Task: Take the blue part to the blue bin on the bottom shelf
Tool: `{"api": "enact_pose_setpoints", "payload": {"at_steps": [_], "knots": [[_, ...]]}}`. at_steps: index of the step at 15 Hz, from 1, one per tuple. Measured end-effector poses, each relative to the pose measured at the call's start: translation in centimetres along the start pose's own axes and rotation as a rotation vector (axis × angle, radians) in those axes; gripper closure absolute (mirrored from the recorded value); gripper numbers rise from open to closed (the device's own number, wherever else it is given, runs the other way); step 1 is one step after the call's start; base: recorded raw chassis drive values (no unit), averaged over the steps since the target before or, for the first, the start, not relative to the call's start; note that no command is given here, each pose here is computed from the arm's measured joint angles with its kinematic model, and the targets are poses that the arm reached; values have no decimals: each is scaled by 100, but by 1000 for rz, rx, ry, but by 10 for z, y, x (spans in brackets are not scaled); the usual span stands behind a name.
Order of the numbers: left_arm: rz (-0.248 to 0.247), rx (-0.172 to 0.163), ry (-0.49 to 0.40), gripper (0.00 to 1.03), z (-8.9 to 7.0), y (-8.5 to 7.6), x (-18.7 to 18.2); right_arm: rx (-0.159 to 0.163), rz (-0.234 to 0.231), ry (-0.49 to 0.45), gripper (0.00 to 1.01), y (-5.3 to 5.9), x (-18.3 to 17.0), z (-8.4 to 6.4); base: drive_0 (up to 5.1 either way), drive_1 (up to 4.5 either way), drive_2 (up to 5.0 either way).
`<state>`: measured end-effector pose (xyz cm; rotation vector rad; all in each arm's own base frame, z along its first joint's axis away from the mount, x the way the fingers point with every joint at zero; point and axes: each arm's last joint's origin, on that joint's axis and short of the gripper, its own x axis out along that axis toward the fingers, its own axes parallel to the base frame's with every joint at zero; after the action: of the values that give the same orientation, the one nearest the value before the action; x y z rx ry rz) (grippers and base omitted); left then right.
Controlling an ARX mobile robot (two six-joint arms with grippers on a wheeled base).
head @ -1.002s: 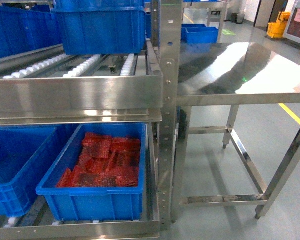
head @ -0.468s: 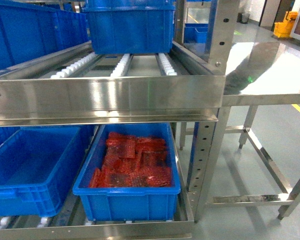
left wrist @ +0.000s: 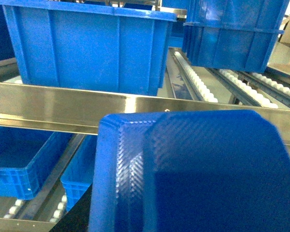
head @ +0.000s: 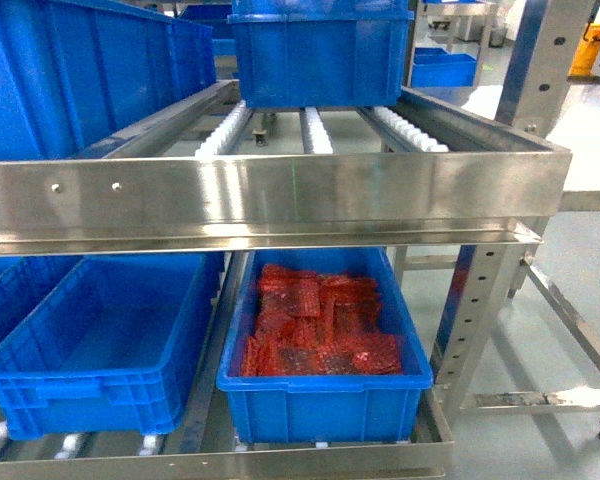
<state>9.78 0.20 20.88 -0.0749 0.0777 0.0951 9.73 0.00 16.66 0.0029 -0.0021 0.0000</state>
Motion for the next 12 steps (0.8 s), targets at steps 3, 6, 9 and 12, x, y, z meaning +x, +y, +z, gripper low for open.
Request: {"api": "enact_pose_setpoints", "payload": {"at_steps": [3,6,9,12], "knots": [[0,0,1,59,0,0,0,0,0,1,3,0,0,0,-503,242,242],[2,0,3,59,0,0,0,0,4,1,3,0,0,0,-168,80,80],[3,-1,1,59,0,0,0,0,3,3,3,0,0,0,0,0,0],[2,0,2,59,0,0,0,0,2,0,3,0,0,0,0,0,0]]}}
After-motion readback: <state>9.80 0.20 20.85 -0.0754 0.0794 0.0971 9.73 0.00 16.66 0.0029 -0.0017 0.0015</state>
